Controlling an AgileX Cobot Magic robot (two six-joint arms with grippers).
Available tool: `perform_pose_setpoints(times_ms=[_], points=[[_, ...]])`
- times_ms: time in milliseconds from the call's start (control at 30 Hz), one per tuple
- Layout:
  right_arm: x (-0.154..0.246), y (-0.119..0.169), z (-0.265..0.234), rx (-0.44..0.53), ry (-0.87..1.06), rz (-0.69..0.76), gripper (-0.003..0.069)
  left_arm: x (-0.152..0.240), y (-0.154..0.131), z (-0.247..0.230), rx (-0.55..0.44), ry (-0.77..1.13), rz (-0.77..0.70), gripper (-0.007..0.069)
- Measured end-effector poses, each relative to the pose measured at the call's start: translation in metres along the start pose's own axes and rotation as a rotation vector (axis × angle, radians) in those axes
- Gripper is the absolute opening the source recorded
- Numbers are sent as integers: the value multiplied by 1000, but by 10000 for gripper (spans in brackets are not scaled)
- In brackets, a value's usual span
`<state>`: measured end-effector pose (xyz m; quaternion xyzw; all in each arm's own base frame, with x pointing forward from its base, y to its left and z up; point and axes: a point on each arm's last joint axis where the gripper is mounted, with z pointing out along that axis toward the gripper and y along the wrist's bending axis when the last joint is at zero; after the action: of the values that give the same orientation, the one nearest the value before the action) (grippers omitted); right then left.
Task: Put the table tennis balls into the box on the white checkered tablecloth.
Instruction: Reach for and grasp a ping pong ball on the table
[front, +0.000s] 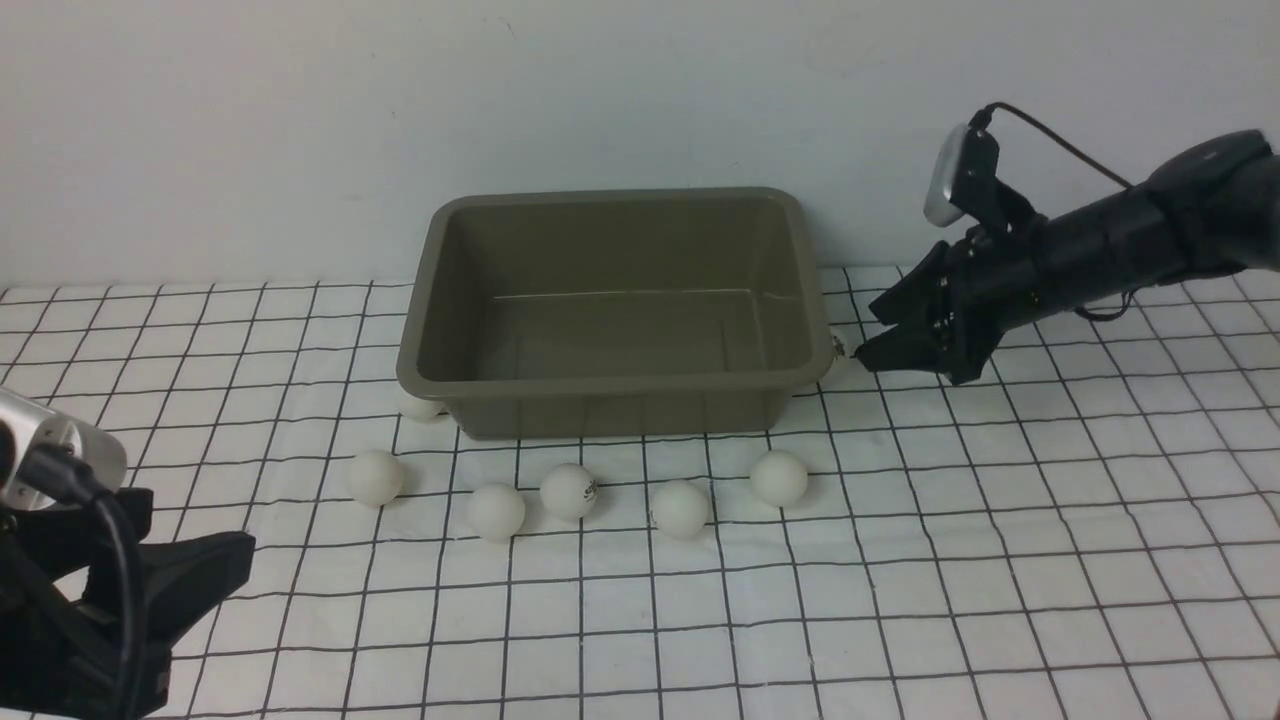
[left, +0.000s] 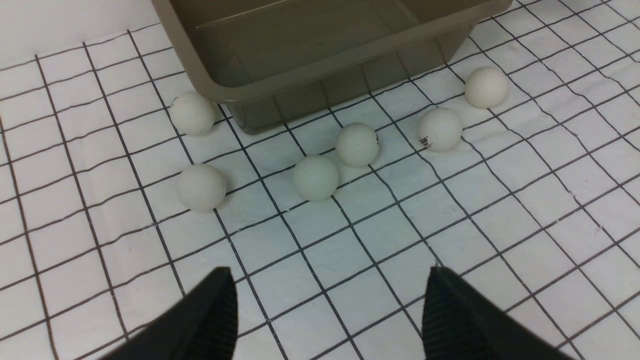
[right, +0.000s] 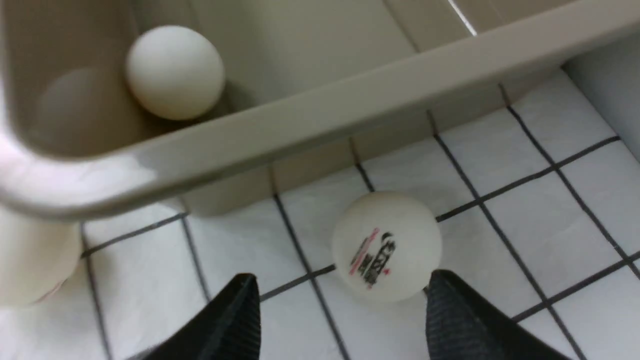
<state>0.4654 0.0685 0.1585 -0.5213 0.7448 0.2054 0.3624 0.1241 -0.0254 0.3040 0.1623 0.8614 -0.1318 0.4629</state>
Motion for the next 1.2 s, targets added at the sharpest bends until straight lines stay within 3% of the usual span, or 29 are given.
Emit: perform_pose_setpoints(times_ms=[300,1200], points=[[-10,-1,12,92,19,69,414,0,0,0,4,4,0,450],[-5,2,30,106,43,70,449,3,-3,0,32,29,0,450]])
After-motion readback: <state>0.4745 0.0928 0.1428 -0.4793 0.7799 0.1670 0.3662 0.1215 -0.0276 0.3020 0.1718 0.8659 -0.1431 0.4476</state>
